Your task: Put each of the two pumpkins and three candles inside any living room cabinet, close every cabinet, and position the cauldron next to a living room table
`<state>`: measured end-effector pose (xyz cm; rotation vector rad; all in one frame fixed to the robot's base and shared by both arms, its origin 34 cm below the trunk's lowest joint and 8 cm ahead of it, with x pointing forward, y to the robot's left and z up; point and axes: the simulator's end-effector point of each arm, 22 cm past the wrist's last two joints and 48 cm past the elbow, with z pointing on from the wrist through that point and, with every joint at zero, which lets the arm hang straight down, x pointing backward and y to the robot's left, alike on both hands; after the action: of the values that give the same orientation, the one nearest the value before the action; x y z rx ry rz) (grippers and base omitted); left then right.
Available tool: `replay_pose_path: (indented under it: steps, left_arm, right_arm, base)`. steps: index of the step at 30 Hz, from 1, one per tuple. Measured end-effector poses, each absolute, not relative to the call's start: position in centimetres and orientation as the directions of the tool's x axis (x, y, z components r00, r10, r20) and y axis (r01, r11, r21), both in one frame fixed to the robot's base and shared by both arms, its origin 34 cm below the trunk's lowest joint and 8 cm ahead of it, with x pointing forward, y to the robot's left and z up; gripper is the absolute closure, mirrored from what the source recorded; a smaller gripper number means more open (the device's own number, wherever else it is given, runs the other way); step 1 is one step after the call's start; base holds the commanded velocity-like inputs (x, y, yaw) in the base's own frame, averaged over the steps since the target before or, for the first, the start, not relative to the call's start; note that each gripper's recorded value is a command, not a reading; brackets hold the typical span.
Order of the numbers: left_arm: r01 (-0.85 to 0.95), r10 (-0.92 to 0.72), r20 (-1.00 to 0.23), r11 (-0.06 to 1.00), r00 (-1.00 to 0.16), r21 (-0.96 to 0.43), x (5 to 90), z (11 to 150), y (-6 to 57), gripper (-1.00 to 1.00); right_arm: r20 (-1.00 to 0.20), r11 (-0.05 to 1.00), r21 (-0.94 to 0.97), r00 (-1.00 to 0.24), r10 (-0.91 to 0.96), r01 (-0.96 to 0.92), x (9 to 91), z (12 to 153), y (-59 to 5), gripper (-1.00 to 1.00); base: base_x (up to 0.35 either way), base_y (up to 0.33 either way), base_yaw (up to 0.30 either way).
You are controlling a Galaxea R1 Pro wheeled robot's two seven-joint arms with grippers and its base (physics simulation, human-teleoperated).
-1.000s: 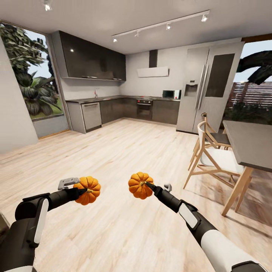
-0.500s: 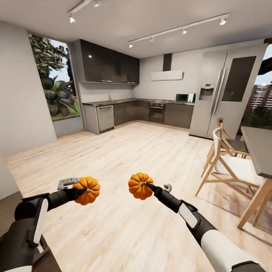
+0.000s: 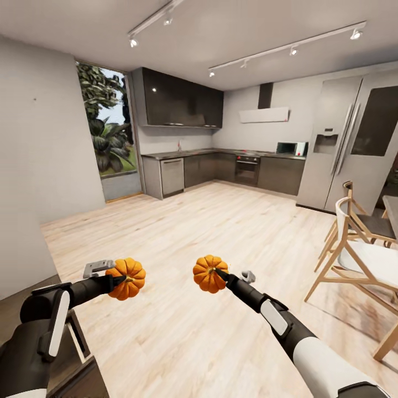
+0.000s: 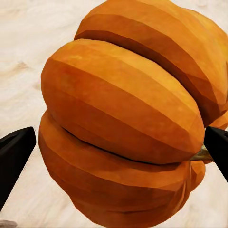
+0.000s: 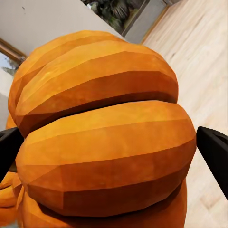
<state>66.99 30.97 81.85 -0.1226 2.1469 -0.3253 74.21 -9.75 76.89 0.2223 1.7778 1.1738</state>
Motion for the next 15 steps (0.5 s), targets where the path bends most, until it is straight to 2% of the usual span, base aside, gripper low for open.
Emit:
replay_pose_path:
  steps: [15]
  left_arm:
    - [0.043, -0.211, -0.809, 0.959, -0.549, -0.279, 67.2, 85.7, 31.0, 1.00]
  right_arm:
    - [-0.634, 0.535, 0.770, -0.507, 0.584, -0.347, 74.6, 80.9, -10.1, 1.00]
  base:
    - [0.000, 0.000, 0.217]
